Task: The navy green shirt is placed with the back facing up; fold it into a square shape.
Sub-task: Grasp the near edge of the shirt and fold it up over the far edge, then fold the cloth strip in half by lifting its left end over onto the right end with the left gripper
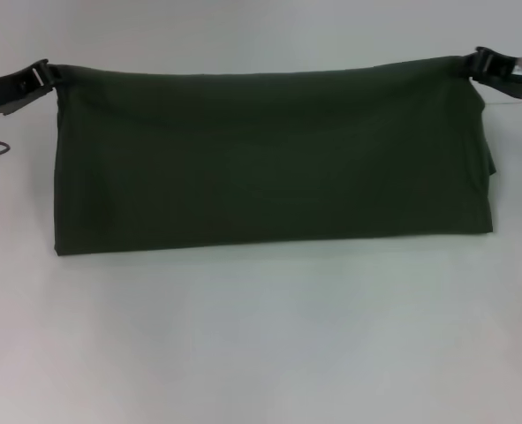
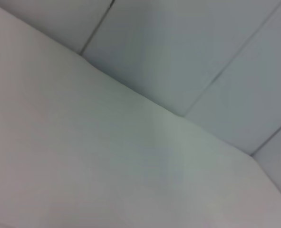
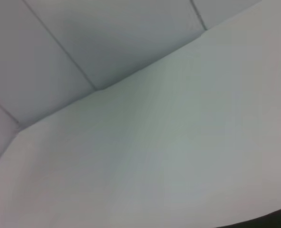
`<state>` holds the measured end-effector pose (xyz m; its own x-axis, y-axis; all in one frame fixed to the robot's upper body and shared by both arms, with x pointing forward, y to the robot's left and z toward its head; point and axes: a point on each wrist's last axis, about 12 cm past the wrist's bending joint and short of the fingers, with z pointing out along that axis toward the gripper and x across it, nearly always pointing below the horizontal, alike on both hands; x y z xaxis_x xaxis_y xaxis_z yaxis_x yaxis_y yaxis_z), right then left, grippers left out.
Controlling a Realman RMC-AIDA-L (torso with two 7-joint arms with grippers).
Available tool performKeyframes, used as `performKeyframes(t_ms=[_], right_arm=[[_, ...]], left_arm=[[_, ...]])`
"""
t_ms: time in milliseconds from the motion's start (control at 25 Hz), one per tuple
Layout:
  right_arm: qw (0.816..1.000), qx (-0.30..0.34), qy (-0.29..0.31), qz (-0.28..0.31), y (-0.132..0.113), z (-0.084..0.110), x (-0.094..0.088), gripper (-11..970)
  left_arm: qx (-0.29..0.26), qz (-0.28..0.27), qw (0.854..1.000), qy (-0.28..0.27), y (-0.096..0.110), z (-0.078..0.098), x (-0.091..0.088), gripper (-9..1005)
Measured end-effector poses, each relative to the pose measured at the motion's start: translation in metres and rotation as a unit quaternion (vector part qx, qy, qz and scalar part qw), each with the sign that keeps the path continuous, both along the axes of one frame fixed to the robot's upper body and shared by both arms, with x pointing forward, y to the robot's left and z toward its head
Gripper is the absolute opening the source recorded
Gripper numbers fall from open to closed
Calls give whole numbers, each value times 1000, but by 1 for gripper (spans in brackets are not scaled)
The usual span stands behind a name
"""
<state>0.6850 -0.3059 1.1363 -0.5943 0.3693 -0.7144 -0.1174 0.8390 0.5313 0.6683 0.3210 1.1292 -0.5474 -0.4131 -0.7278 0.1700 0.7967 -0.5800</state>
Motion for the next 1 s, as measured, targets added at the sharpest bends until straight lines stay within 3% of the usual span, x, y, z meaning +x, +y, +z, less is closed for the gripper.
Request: performKeyframes(t_ms=[280,680,840,1000], right_arm=[[999,-34,-6,-32,21,-7,9,134],[997,-49,-10,-59,22,-12,10,148],[997,-50,-8,-65,16,-13,9,312],[997,-47,-3,-68,10,-17,5,498]], left_arm=[[39,26,999,-21,-20,-12,7,63],[58,84,995,-18,-33,-23,11,82],[63,93,994,-15,-28,-24,10,89],[60,90,994,-21,-9,-21,7,255]])
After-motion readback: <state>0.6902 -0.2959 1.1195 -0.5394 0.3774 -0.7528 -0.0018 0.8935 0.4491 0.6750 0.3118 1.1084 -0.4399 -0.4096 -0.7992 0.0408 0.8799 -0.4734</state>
